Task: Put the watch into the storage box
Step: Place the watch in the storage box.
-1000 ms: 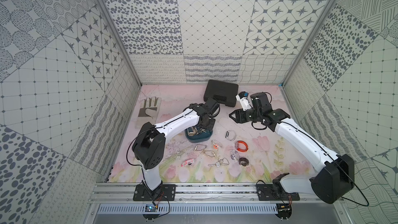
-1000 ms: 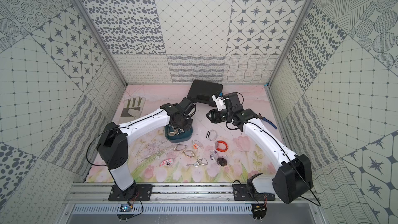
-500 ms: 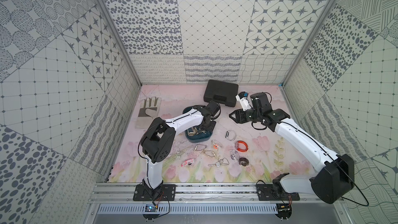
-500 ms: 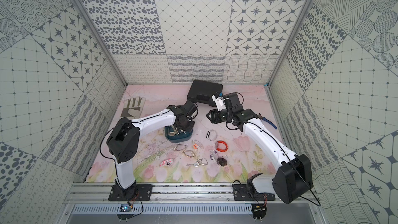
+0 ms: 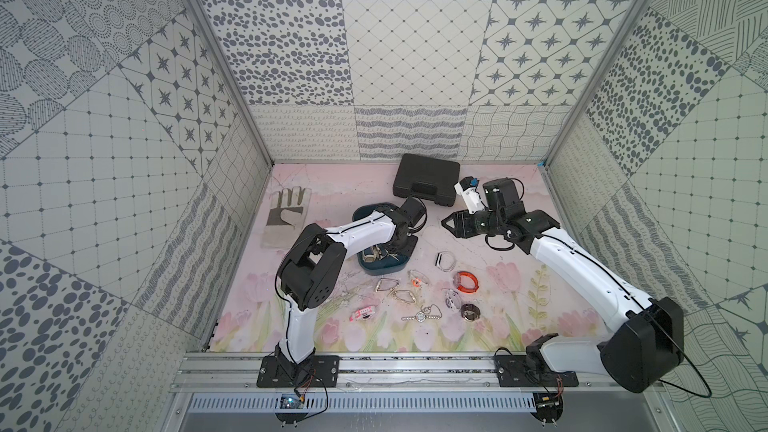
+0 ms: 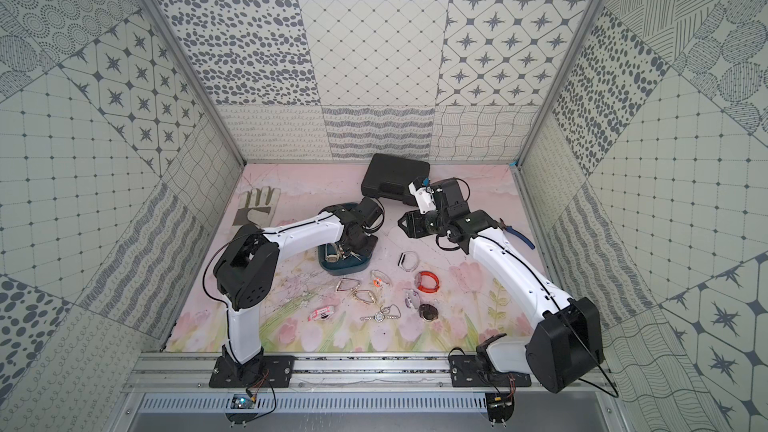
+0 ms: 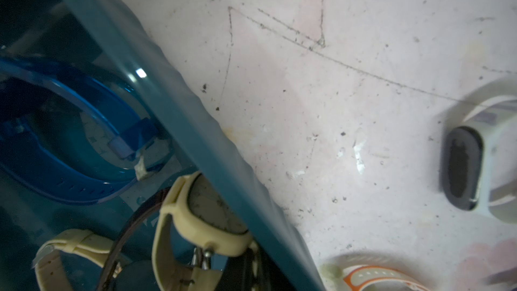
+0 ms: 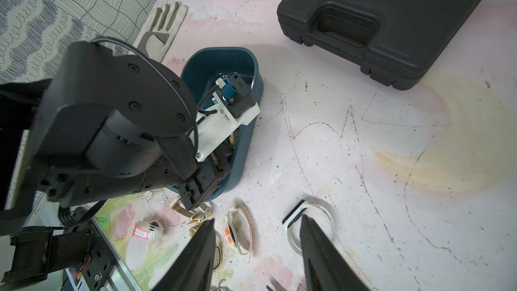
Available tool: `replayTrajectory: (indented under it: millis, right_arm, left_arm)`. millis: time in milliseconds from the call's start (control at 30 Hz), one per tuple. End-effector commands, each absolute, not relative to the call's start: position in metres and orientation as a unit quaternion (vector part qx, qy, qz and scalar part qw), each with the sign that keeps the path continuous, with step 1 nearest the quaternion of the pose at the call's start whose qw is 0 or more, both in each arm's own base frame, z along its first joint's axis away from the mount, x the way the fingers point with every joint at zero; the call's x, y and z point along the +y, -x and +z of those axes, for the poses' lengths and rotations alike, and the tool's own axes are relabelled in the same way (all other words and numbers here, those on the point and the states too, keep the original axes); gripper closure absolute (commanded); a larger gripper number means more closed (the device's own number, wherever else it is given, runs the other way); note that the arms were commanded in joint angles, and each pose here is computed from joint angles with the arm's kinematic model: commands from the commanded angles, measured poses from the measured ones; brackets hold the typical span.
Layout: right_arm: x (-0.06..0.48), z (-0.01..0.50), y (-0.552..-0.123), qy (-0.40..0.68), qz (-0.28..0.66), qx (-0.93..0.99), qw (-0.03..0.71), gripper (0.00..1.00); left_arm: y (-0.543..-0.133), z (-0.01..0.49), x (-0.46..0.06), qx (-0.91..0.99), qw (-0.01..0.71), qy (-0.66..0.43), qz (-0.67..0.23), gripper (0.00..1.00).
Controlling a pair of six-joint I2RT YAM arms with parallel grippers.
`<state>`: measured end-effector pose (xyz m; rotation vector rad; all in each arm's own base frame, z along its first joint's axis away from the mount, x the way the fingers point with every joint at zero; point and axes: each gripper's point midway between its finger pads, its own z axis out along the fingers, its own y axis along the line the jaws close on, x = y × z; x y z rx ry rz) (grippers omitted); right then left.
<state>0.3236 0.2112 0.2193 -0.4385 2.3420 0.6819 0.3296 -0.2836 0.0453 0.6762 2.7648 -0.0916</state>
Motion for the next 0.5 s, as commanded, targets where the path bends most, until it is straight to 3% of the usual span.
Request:
replayTrajectory:
  millis: [0, 167, 267, 467]
  right_arm:
    - [0.212, 0.233, -0.327, 0.166, 0.269, 0.882, 0.349, 0.47]
    - [0.209, 0.228, -0.328, 0.160, 0.260, 0.890, 0.338, 0.47]
    - [0.209, 0.227, -0.328, 0.157, 0.258, 0.893, 0.335, 0.47]
    - [0.209, 0.226, -0.327, 0.156, 0.260, 0.893, 0.333, 0.47]
  left_arm:
    - [-0.325, 0.044, -0.291, 0.956, 0.142, -0.252, -0.047, 0.89]
    - [-0.325, 0.051, -0.292, 0.955, 0.146, -0.252, -0.052, 0.61]
    - [-0.324, 0.058, -0.292, 0.954, 0.151, -0.253, -0.053, 0.50]
    - [-0.322, 0.080, -0.289, 0.951, 0.170, -0.252, -0.048, 0.47]
